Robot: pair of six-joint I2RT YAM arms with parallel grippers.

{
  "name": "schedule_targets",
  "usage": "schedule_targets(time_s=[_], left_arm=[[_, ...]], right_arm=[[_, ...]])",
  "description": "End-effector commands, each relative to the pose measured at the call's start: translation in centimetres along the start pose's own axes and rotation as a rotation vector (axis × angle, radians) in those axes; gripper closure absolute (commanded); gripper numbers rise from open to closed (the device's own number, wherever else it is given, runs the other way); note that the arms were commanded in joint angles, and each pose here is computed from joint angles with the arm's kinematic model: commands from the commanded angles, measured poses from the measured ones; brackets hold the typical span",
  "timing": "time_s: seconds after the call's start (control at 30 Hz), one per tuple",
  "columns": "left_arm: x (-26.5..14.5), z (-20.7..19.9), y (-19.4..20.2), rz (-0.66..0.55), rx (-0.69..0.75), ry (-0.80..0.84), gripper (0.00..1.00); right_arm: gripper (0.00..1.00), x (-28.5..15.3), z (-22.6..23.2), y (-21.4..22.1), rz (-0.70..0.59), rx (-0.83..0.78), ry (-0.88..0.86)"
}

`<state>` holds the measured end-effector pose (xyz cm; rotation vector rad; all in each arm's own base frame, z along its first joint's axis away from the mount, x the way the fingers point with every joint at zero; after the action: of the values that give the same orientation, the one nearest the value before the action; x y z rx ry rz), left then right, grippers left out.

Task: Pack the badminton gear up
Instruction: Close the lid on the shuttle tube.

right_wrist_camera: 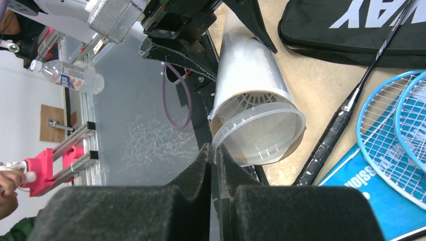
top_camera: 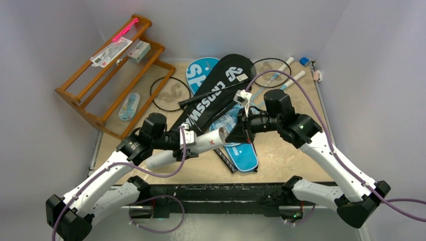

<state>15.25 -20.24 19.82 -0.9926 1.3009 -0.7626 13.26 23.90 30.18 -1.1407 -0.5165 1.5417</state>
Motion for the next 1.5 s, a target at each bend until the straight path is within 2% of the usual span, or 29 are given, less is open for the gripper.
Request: schedule_targets(time_s=[0.0,0.13,0.2,0.3,0.4,0.57,0.63,0.8,0.97,1.2,1.47], left_arm=[[0.1,-0.3,-1.8,-0.074,0.072,0.044,0.78],[0.1,-0.6,-1.9,-0.08,0.074,0.061,0.78],[0.1,-0.6,-1.9,-0.081,0.072,0.064,0.78],[0.2,-0.6,-1.8,-0.079,0.069,0.068,0.78],[0.2,-0.7,-1.8,-0.079,0.068,0.07,0.78],[0.2,-0.8,-1.9,-0.084,0.07,0.076,0.78],[0.2,-0.8,-1.9,-0.085,0.07,0.079,0.78],[0.1,-1.1,-2.2,-0.098,0.077,0.092,0.78],[-0.1,-1.0,-2.5,-0.107,0.078,0.076,0.78],[-0.3,-1.0,-2.7,-0.115,0.082,0.065,0.79],[-0.5,-1.2,-3.3,-0.139,0.1,0.069,0.79]], right_arm=[[0.94,0.4,0.3,0.3,0.02,0.019,-0.039],[0.9,0.7,0.0,0.3,0.027,0.027,-0.037],[0.82,0.7,0.0,0.2,0.022,0.023,-0.038],[0.78,0.7,0.2,-0.1,0.017,0.023,-0.046],[0.62,0.7,0.2,-0.1,0.015,0.024,-0.051],[0.48,0.8,0.0,0.1,0.019,0.032,-0.043],[0.46,0.9,-0.1,0.0,0.014,0.032,-0.043],[0.48,1.3,-0.2,0.1,0.011,0.036,-0.057],[0.61,1.3,-0.1,-0.2,-0.013,0.034,-0.061],[0.7,0.3,-0.5,-0.8,-0.057,0.018,0.042],[0.77,0.3,-1.1,-0.6,-0.053,0.024,0.083]])
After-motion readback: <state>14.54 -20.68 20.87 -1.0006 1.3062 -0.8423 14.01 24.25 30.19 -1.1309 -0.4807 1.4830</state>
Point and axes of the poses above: each gripper's point midway between its finger pads, its own x axis out along the fingers, its own z axis along the line the jaws close on, y = z × x, the point moved 3 cm from there along -x, back along the fingers, and after that the axes turned 8 degrees about -x, right-handed, at the moved point
